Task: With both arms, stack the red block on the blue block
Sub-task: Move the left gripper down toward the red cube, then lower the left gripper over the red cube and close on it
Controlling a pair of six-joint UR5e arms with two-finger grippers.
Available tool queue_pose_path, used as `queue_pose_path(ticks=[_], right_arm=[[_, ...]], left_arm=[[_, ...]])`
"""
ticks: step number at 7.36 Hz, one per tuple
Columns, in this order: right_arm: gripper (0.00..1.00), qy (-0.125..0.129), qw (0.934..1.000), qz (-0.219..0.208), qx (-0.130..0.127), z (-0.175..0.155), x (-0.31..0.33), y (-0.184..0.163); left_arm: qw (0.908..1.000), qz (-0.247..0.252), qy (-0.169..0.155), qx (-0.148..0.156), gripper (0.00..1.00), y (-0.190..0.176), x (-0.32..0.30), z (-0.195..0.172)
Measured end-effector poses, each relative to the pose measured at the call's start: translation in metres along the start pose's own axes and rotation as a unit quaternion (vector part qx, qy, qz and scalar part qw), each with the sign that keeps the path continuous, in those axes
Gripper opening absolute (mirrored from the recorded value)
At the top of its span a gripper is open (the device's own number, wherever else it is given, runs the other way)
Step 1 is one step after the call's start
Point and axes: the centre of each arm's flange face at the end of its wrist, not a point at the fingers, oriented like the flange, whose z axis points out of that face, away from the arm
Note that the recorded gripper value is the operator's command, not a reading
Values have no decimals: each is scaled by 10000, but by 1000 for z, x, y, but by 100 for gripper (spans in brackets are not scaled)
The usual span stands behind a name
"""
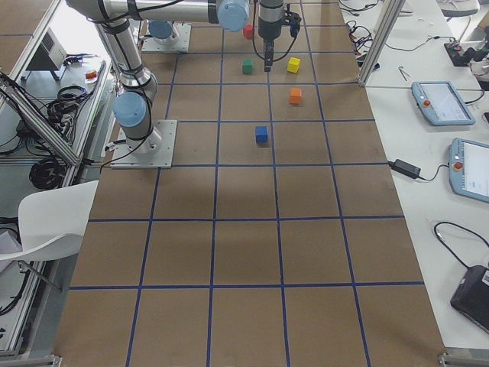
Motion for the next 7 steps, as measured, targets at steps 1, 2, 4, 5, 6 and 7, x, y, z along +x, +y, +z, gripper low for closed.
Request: queue_pose_path(ticks=[1,2,4,5,6,7], right_arm=[[100,2,10000,-8,-9,1,0,0],[100,4,10000,-20,-14,1,0,0],[100,1,10000,-48,-19,2,0,-1],[100,1,10000,-56,-19,2,0,-1],[100,4,10000,-59,-20,2,0,-1],[100,5,10000,-60,-22,2,0,-1]], left_arm=[[9999,-117,12,11,100,1,-22,32],[9998,-186,38,-73,100,2,-33,58],[9994,-273,79,-216,100,-5,-42,95],[9987,-394,100,-309,100,-8,-43,110],[9972,-618,118,-411,99,-11,-44,122],[9954,-797,128,-512,91,-13,-44,134]])
